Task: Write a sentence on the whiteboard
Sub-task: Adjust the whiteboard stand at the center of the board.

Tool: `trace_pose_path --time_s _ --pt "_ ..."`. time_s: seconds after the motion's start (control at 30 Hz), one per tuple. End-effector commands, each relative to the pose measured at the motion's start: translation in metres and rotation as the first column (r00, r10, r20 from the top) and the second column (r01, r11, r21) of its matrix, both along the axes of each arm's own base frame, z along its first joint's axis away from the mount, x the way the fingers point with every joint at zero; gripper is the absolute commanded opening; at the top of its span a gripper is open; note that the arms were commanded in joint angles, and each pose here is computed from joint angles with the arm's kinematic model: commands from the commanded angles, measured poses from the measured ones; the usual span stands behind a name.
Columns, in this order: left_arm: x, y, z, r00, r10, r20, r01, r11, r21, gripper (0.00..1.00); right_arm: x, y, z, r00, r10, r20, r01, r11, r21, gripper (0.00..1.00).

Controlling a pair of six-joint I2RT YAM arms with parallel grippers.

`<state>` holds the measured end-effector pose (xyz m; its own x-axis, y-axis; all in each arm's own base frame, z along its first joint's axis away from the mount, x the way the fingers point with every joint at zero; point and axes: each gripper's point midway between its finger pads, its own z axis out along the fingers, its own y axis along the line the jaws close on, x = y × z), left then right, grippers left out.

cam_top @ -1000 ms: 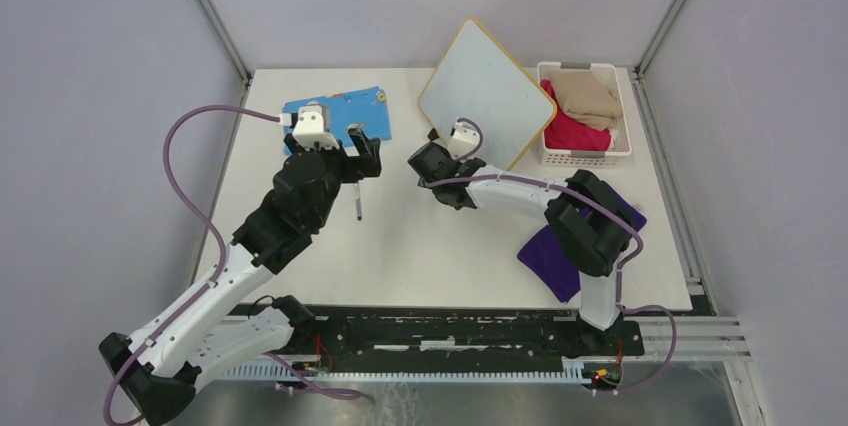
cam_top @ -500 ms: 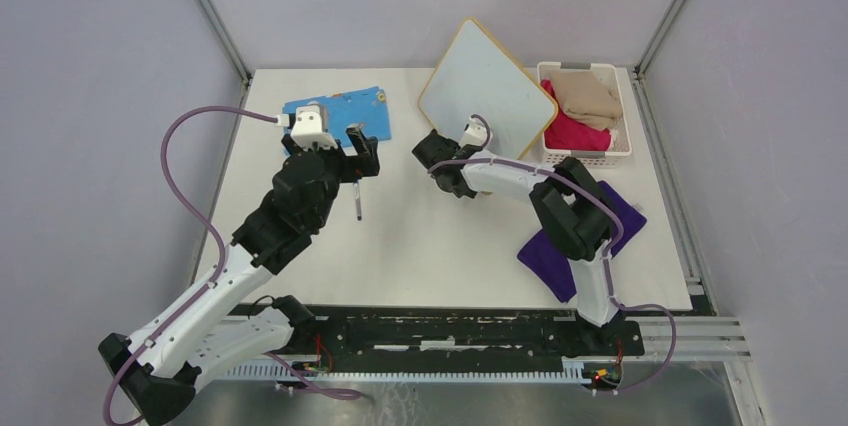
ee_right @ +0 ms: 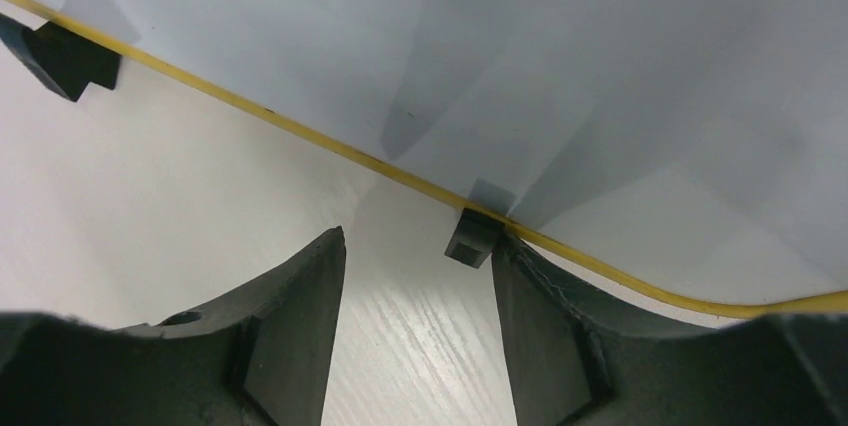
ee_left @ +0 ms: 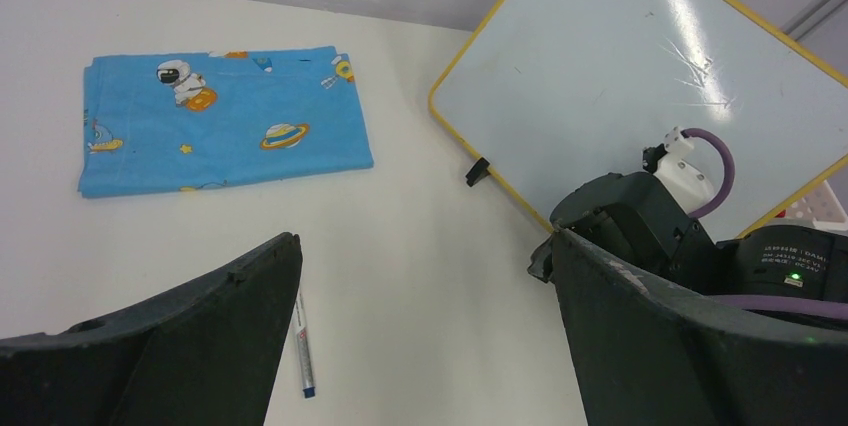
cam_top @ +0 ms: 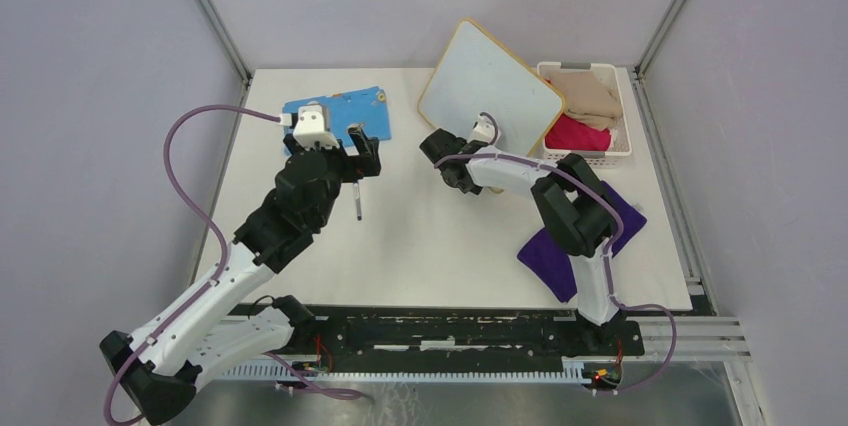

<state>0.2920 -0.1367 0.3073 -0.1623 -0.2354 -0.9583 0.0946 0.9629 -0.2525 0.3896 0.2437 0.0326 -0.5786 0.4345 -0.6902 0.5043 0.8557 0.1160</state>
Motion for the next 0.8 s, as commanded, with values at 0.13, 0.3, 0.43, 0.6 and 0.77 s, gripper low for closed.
trace_pose_path --time_s 0.13,0.3,0.43,0.6,0.77 --pt "0.002 -0.002 0.010 1.000 0.014 0.014 -0.014 0.999 -0.040 1.00 -0.005 -0.055 0.001 0.995 -0.084 0.045 0.090 0.987 -0.136 0.60" --pt "0.003 -0.003 0.009 1.000 0.012 0.009 -0.012 0.999 -0.036 1.00 -0.014 -0.077 -0.003 0.995 -0.087 0.044 0.094 0.981 -0.169 0.59" --pt "0.004 -0.005 0.007 1.000 0.005 0.003 -0.005 0.999 -0.033 1.00 -0.014 -0.082 0.001 0.995 -0.061 0.075 0.074 0.981 -0.182 0.59" --pt "0.005 -0.006 0.004 1.000 0.004 -0.004 -0.004 1.000 -0.029 1.00 -0.008 -0.086 0.002 0.994 -0.057 0.090 0.073 0.981 -0.180 0.53" --pt "0.005 -0.006 0.003 1.000 0.006 -0.006 -0.006 1.000 -0.027 1.00 -0.003 -0.084 0.005 0.994 -0.034 0.104 0.053 0.981 -0.187 0.42"
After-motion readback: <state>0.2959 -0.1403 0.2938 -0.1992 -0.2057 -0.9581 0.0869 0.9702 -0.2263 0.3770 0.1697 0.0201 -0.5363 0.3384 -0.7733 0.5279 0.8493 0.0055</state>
